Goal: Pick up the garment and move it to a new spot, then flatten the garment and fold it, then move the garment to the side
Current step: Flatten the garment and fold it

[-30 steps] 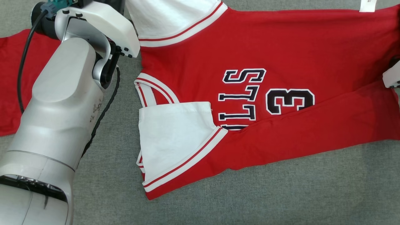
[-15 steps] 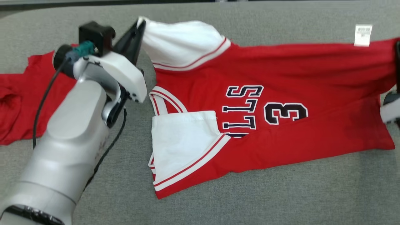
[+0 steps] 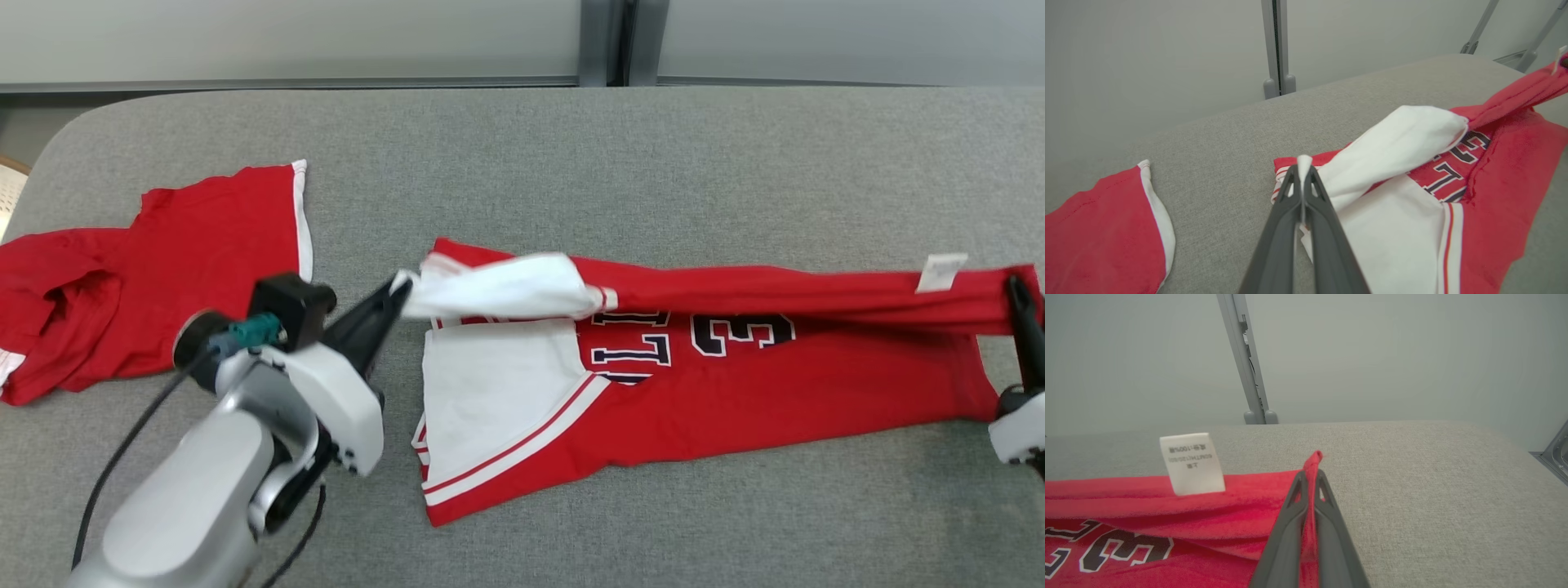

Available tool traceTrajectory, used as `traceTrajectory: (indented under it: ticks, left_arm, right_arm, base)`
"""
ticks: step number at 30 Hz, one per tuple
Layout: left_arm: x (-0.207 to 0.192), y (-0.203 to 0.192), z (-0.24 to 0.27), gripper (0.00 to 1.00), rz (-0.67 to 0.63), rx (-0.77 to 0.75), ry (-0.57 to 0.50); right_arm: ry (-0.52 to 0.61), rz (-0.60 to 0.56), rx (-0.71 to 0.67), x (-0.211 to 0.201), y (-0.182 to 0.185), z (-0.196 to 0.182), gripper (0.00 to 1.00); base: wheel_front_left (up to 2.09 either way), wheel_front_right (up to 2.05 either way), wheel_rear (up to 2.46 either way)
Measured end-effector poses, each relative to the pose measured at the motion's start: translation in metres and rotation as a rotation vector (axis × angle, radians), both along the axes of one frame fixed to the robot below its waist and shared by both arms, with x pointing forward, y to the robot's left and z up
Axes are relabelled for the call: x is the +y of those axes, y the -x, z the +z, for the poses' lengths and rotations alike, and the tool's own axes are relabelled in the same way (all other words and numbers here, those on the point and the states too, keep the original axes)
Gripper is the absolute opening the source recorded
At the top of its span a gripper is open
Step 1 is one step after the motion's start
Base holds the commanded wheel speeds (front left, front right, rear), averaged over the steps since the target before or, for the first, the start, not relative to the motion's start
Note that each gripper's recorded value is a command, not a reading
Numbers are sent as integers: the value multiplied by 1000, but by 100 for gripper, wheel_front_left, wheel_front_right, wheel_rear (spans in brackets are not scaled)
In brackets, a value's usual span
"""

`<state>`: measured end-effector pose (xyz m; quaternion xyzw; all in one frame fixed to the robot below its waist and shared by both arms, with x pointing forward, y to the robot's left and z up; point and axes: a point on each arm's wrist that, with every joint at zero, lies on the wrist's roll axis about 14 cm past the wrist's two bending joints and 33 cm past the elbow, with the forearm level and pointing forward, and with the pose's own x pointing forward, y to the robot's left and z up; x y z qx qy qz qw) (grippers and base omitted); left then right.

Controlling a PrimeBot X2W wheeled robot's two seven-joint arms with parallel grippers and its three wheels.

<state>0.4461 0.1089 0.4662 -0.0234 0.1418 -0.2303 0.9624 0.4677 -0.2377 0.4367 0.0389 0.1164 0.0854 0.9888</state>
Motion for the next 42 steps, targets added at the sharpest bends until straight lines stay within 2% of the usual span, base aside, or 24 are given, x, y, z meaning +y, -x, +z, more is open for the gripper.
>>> traceTrajectory:
  ticks: [10,18,19,20,21,23,24,25,30,34,37,42]
  left_arm:
    - [-12,68,-16,0,-113,163,-34]
    - [-22,91,-30,0,-173,253,-65]
    - [-22,92,-32,0,-176,255,-77]
    - [-22,93,-35,0,-183,260,-94]
    - [-22,93,-38,11,-183,266,-102]
    - [-21,95,-44,42,-186,286,-113]
    - [-21,96,-47,64,-189,298,-119]
    - [-21,97,-49,99,-190,308,-123]
    - [-16,100,-59,100,-190,345,-148]
    - [-13,93,-52,100,-157,324,-121]
    - [-7,72,-31,100,-91,235,-79]
    - [8,26,28,100,99,-11,104]
  right_arm:
    - [0,-8,116,-9,27,-27,0]
    - [-1,-4,205,-13,44,-44,0]
    - [-3,-7,225,-14,47,-47,26]
    - [1,-6,235,-14,49,-49,76]
    - [5,-7,246,-16,50,-51,100]
    - [6,-14,269,-19,53,-55,100]
    - [8,-18,275,-21,54,-56,100]
    - [15,-22,285,-24,55,-57,100]
    - [31,-61,288,-41,56,-56,100]
    - [42,-96,238,-53,46,-45,100]
    - [44,-106,171,-54,33,-29,100]
    - [-24,-96,-11,-36,2,19,100]
  base:
    - [0,0,0]
    - [0,0,0]
    - [0,0,0]
    - [0,0,0]
    - [0,0,0]
    - [0,0,0]
    - [0,0,0]
    - [0,0,0]
    - [0,0,0]
    - [0,0,0]
    - [0,0,0]
    - [0,0,0]
